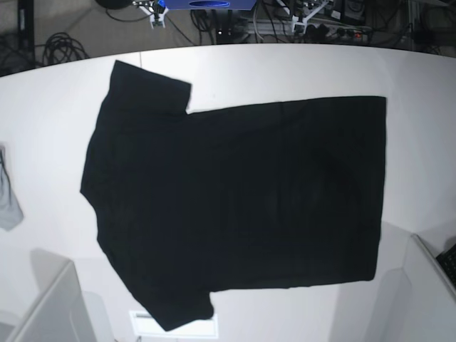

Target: Fold the T-shirt properly

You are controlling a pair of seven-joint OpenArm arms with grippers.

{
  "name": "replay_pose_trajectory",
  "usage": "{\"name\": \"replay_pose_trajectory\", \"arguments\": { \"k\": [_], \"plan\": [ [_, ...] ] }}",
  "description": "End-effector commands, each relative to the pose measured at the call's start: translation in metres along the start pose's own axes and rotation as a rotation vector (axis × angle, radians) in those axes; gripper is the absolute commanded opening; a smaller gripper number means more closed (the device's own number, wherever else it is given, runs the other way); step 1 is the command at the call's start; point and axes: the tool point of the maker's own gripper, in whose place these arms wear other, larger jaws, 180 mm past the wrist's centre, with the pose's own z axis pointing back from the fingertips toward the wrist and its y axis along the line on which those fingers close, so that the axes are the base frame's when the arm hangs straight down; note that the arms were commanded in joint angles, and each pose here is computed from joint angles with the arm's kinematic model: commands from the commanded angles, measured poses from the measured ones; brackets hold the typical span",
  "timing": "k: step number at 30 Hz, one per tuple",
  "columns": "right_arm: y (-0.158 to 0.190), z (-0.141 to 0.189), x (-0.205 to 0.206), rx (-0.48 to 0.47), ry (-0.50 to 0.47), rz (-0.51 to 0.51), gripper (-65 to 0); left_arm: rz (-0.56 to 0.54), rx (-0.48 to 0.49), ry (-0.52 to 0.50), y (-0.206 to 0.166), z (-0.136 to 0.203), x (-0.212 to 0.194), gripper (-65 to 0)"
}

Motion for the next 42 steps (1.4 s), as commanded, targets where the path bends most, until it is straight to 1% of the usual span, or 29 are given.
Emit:
{"name": "replay_pose_trajectory", "arguments": {
  "k": [1,2,3,6,7,26,40,42],
  "plan": [
    [-0.004,0.000,-0.004,-0.010,0.005,0.000,-65.0,0.001,0.005,0.005,0.001,0.000,-0.004,-30.1],
    [-0.003,0.000,-0.003,-0.008,0.008,0.000,-65.0,0.001,0.003,0.005,0.001,0.000,-0.004,-35.1],
    [-0.003,0.000,-0.004,-0.008,0.009,0.000,-65.0,0.001,0.003,0.006,0.001,0.000,-0.005,-41.5],
    [-0.003,0.000,-0.002,-0.008,0.006,0.001,-65.0,0.001,0.003,0.006,0.001,0.000,-0.005,-64.0],
    [-0.003,0.000,0.000,-0.009,0.003,0.001,-65.0,0.001,0.003,0.006,0.001,0.000,-0.005,-65.0],
    [-0.005,0.001,0.019,-0.012,-0.029,0.001,-65.0,0.001,0.005,0.003,0.002,0.000,-0.004,-65.0],
    [-0.005,0.001,0.019,-0.012,-0.029,0.001,-65.0,-0.005,0.005,0.003,0.003,0.000,-0.004,-65.0],
    [-0.005,0.001,0.020,-0.012,-0.030,0.001,-65.0,-0.015,0.015,0.004,0.009,0.000,-0.004,-65.0]
  ]
}}
